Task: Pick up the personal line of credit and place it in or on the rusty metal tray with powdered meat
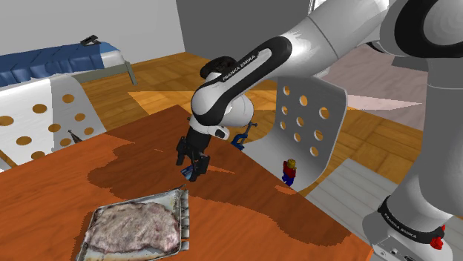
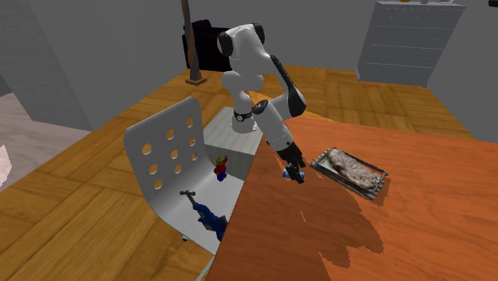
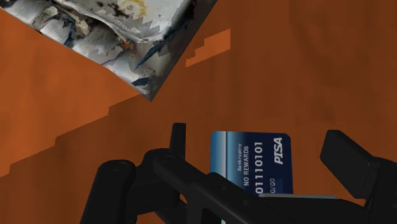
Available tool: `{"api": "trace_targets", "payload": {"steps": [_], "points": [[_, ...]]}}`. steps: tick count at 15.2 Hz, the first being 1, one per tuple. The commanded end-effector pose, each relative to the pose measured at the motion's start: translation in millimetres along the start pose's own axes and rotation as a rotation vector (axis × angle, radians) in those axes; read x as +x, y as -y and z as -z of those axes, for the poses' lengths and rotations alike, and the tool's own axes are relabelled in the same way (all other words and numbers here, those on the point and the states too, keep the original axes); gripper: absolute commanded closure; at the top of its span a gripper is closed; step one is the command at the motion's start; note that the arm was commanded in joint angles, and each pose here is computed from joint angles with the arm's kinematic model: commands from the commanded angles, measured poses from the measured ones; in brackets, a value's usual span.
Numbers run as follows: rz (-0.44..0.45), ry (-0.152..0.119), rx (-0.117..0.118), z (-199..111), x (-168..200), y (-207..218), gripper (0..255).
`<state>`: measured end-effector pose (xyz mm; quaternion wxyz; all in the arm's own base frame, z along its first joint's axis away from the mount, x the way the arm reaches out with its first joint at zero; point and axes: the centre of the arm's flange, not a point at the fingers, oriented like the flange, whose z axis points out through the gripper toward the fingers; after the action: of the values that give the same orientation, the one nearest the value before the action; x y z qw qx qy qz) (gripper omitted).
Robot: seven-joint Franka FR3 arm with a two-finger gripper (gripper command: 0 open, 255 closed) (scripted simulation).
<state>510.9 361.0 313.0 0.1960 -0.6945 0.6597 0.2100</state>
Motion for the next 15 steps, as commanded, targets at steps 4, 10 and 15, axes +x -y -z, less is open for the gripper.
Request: {"api": "trace_targets", "payload": {"steps": [4, 10, 15], "points": [[0.000, 0.000, 0.000, 0.2, 0.6, 0.3, 255], [0.000, 0.000, 0.000, -0.5, -0.9, 0.9, 255], [0.000, 0.000, 0.000, 17.6, -11.6, -0.1, 255]]}}
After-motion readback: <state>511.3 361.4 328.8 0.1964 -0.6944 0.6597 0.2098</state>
